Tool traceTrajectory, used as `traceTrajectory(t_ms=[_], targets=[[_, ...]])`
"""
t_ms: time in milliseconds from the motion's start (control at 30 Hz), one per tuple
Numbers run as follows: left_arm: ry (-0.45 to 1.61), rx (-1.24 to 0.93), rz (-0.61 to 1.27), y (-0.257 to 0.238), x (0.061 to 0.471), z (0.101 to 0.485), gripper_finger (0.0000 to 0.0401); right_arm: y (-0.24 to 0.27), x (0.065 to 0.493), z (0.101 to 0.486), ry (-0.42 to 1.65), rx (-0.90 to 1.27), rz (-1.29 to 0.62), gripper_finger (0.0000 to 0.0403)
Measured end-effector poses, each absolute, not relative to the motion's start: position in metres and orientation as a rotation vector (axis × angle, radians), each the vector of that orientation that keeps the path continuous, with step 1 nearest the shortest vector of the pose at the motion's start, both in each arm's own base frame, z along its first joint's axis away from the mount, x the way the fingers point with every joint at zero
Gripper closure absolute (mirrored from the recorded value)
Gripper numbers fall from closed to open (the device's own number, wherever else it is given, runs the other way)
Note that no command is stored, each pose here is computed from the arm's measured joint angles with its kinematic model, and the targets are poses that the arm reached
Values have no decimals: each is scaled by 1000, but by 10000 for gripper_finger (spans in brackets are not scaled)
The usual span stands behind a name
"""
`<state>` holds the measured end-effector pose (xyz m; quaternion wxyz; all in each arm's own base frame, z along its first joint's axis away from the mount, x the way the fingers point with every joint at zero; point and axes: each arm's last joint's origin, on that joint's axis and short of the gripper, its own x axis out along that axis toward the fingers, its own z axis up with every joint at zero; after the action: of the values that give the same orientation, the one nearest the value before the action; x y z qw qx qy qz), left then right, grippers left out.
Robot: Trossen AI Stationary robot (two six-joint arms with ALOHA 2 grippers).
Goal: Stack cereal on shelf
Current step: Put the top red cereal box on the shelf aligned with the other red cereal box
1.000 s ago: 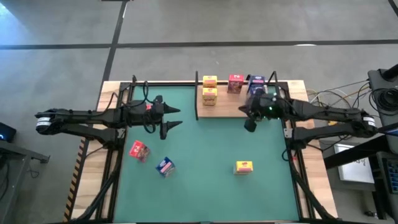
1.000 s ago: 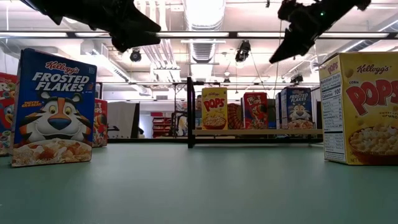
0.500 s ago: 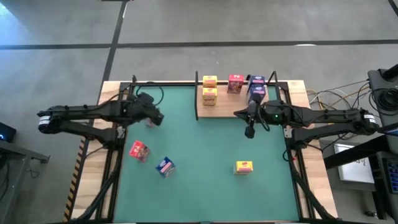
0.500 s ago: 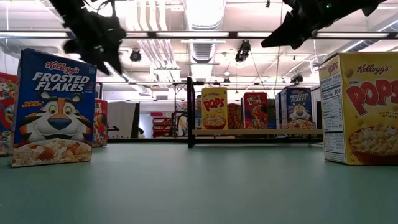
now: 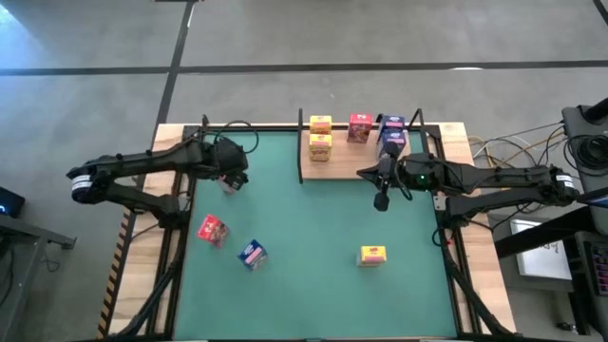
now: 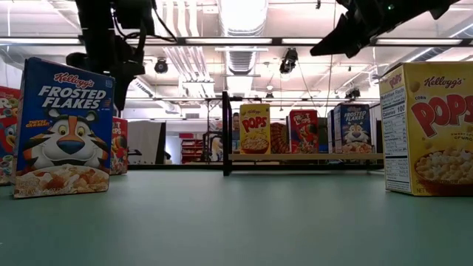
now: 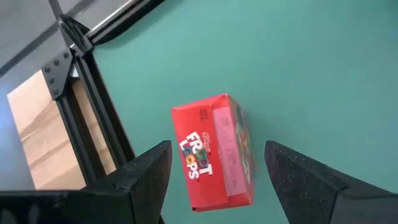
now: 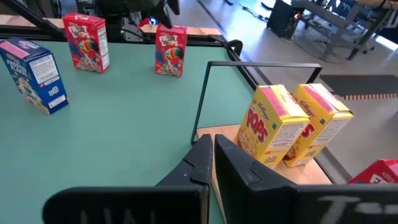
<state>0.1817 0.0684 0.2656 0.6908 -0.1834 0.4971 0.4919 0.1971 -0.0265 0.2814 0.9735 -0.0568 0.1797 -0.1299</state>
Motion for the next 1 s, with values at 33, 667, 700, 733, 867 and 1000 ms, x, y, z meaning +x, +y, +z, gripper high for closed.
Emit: traceTrajectory(t_ms=[33, 667, 700, 733, 867, 1000], targets=[[1114, -416, 1098, 70, 181, 266, 160, -27, 197, 281, 364, -115, -262, 394], [1090, -497, 1101, 73, 176, 248, 160, -26, 195, 267, 404, -127, -258, 394], [1093, -497, 1109, 74, 175, 246, 160, -26, 195, 267, 403, -126, -258, 394], [1095, -491, 1117, 74, 175, 245, 160, -26, 195, 267, 403, -126, -258, 394], [1076, -475, 1132, 74, 175, 244, 160, -26, 195, 267, 403, -125, -258, 394], [1055, -475, 1129, 75, 177, 241, 160, -26, 195, 267, 403, -123, -259, 394]])
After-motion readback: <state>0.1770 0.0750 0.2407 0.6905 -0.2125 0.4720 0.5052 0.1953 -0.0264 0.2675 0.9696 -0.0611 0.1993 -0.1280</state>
